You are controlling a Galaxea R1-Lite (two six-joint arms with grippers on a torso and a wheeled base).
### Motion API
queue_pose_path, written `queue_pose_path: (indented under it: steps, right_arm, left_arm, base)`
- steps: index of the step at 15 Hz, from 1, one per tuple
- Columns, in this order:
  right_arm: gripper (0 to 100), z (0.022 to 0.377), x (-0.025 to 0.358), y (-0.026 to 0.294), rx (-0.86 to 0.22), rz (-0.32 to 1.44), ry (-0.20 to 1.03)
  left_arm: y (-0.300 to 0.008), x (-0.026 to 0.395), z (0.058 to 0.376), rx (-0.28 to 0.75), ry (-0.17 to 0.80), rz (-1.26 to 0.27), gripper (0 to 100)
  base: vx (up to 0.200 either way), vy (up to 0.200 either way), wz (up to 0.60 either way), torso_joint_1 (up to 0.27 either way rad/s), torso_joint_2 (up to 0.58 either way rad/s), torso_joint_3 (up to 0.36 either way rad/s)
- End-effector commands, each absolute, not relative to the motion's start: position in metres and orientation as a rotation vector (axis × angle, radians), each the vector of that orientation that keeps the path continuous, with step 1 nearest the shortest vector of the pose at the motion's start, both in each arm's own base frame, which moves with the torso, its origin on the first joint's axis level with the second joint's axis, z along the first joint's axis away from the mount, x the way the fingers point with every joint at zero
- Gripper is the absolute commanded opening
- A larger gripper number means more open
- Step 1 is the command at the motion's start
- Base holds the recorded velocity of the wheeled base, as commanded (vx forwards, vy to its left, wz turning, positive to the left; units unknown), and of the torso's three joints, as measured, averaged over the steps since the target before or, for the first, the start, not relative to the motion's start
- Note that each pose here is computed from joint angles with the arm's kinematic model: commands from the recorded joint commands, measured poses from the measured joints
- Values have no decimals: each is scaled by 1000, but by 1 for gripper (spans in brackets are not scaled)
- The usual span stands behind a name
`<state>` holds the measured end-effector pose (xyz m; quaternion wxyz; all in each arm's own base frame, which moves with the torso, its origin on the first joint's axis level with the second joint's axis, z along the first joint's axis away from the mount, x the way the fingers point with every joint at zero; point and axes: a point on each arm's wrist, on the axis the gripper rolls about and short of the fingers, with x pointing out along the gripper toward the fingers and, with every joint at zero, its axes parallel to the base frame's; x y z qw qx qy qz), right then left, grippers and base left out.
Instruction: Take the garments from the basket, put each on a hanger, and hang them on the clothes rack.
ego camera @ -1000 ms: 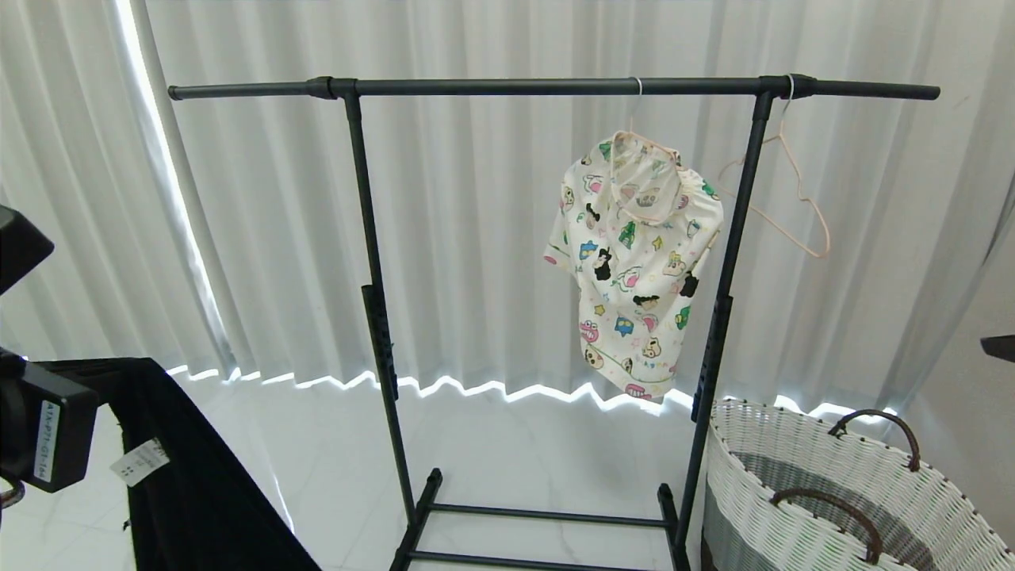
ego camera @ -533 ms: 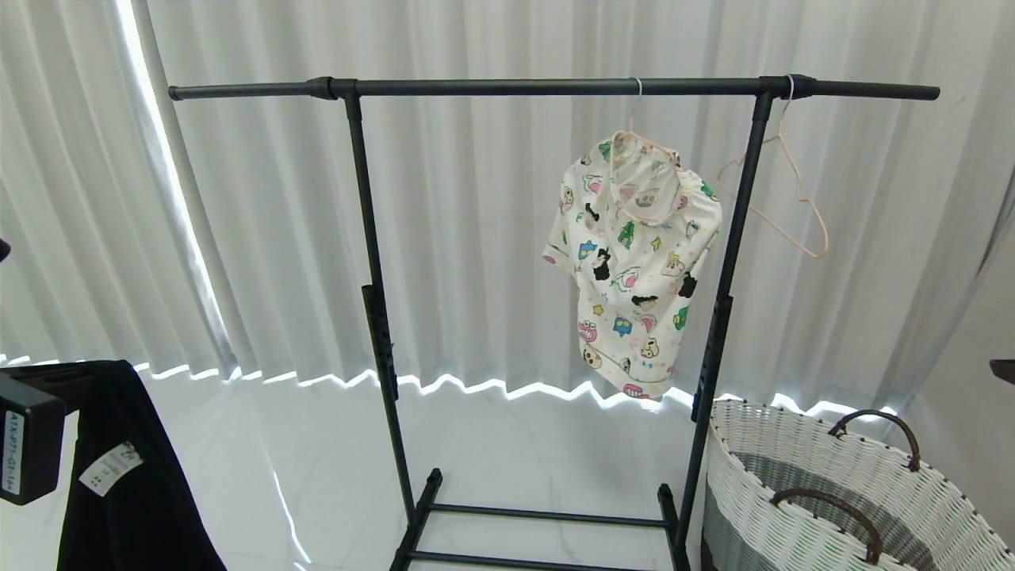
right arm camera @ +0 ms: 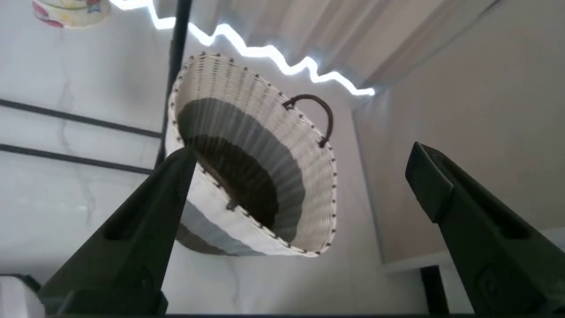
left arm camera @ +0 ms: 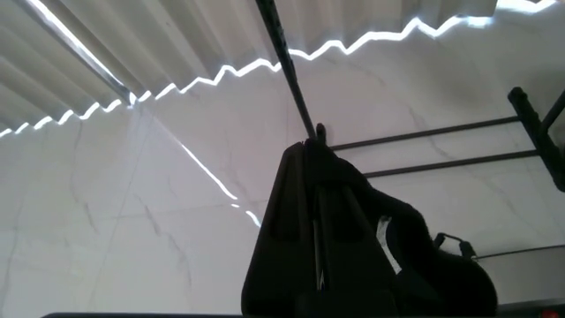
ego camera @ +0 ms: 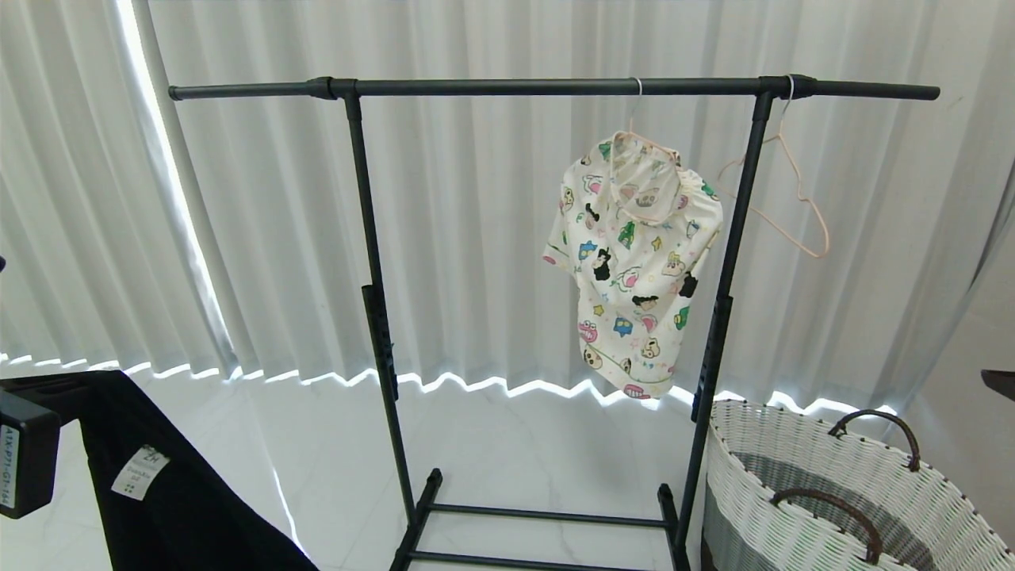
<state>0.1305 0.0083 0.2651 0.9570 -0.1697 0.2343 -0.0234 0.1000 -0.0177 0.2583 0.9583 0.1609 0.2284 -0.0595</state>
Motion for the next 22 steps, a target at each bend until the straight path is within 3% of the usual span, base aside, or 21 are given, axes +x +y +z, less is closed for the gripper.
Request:
queue_pose_path:
  steps: [1,7,22]
  right_arm:
    - [100,263,134,8,-331,-35,490]
    - [100,264,159,9,-221,-67,432]
    - [100,265,160,9,-215,-64,420]
  left_arm:
    - [-18,101,258,328,469,-123,0]
    - [-18,102,255,359,479,-129,0]
    - [-18,99,254,360,473,-134,0]
  base:
    - [0,0,0,0,0,0]
    - [0,0,0,135,-367,-242]
    - [0,0,0,211,-486,-281]
